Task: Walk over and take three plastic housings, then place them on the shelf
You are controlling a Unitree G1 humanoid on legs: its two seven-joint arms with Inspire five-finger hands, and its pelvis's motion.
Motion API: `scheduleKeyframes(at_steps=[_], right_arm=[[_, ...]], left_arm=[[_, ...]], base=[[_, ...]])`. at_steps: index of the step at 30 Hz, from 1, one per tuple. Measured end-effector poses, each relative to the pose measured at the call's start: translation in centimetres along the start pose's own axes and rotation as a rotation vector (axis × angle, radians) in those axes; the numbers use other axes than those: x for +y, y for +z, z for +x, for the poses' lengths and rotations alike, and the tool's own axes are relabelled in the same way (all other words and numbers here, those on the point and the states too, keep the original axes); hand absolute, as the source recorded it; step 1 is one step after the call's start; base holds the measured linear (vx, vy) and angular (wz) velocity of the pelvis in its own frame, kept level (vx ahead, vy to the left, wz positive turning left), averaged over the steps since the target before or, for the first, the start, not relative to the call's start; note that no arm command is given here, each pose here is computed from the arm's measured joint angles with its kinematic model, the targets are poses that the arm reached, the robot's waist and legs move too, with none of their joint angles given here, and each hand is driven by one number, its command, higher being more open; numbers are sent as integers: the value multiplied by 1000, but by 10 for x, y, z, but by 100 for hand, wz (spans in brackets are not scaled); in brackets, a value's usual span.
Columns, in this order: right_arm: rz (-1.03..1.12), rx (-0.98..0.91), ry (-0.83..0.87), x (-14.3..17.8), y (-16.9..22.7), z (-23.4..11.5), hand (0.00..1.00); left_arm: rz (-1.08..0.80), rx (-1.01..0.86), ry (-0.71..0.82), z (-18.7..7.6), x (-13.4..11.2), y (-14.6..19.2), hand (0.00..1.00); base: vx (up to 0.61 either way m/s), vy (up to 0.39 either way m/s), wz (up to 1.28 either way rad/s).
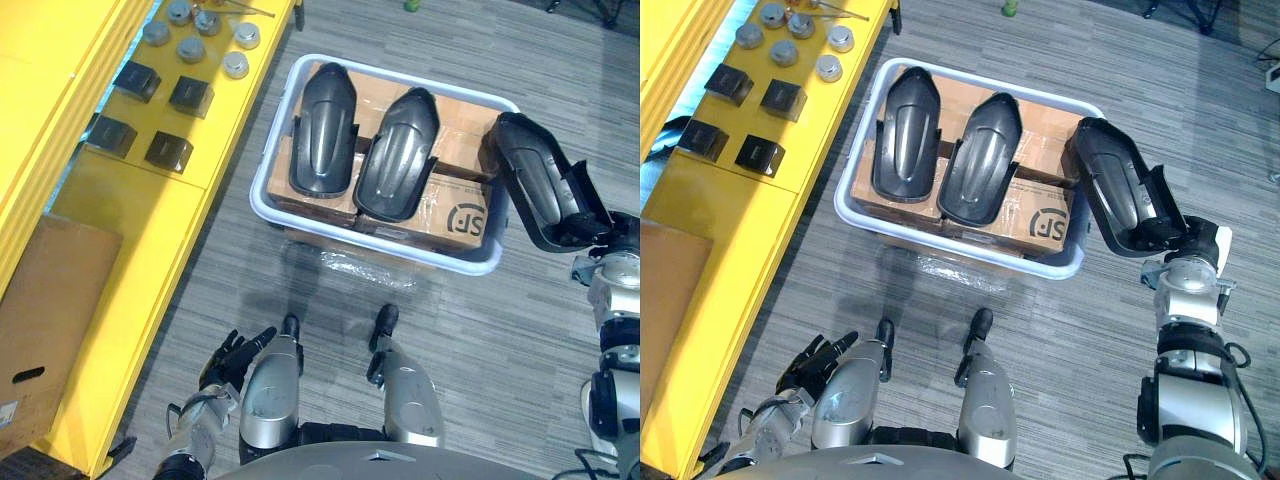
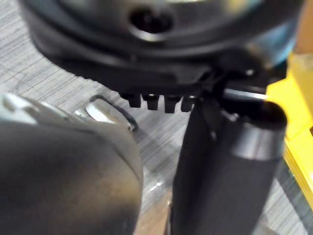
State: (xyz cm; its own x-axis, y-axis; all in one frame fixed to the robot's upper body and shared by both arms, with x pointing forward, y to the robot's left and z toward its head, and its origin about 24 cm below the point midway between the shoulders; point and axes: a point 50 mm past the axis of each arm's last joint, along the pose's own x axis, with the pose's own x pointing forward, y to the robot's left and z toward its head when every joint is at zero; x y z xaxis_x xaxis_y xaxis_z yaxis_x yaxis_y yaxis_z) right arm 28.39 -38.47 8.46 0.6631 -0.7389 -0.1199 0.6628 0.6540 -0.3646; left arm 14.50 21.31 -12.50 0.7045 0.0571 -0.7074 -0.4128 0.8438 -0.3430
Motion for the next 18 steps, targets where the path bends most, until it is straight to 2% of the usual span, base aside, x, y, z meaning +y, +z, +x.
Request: scheduleKeyframes(at_steps=[4, 7, 10, 12, 15, 18], right_arm=[[27, -103, -36, 16, -8, -33, 0], [15, -216, -66, 21, -10, -59, 0], [24, -381, -117, 21, 6, -77, 0], [42, -492, -154, 22, 18, -87, 0], [68, -622, -209, 21, 29, -99, 0], [126, -764, -249, 20, 45, -112, 0]], left_arm=[[-12, -82, -47, -9, -8, 10, 100], [-81, -232, -88, -17, -25, 37, 100], [-106, -448, -181, -30, -51, 79, 100], [-96, -621, -260, -48, -72, 112, 100], [-86, -788, -326, -67, -89, 140, 100], [-87, -884, -422, -84, -103, 153, 100]], base=[[98, -4, -13], [113, 2, -2], [54, 23, -7], [13, 48, 2], [-10, 26, 10], [-27, 11, 11]])
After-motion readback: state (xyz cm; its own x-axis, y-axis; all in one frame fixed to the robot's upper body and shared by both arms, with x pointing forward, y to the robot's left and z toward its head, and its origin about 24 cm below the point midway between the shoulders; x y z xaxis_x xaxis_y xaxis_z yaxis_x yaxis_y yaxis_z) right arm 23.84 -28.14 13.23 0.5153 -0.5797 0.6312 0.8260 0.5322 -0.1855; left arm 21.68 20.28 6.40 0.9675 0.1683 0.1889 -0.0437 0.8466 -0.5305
